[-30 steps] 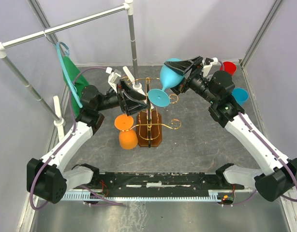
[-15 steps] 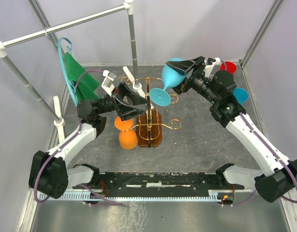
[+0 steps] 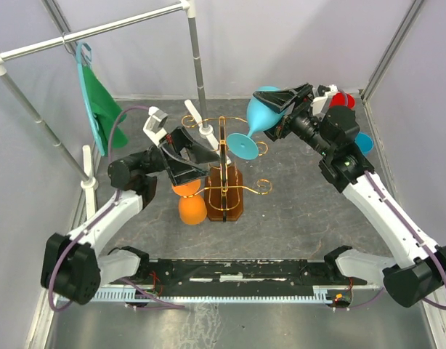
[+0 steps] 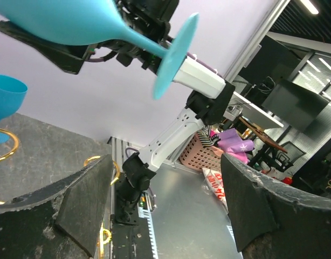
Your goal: Take the wine glass off the wine glass rack
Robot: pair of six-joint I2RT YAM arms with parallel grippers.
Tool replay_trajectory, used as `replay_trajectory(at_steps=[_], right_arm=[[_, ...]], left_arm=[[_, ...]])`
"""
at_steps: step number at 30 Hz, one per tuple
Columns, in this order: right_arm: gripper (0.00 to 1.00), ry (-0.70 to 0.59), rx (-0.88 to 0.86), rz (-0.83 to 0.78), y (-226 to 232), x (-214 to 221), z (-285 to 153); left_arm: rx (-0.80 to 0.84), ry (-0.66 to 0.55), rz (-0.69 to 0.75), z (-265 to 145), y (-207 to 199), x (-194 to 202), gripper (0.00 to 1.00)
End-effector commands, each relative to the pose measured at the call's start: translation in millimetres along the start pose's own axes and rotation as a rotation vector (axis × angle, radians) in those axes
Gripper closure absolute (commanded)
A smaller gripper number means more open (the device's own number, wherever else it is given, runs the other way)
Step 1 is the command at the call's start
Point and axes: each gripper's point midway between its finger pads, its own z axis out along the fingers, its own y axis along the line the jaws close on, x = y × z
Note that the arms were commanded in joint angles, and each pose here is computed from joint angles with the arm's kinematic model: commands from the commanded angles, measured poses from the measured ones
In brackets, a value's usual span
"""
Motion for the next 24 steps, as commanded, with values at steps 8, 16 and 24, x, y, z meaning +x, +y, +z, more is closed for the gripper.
replay_trajectory(at_steps=[8, 16, 24], right_arm=[[0.14, -0.204, 0.273, -0.543, -21, -47, -54], [0.12, -0.587, 0.591, -1.007, -31, -131, -121], [0.14, -0.705, 0.731, -1.35, -81, -179, -103]], left_arm=[[-0.066, 0.029, 0.108, 6, -41, -11, 0.07], [-0.024, 0.005, 0.054, 11, -44, -11, 0.08], [-0.042, 0.009, 0.074, 12, -45, -11, 0.08]])
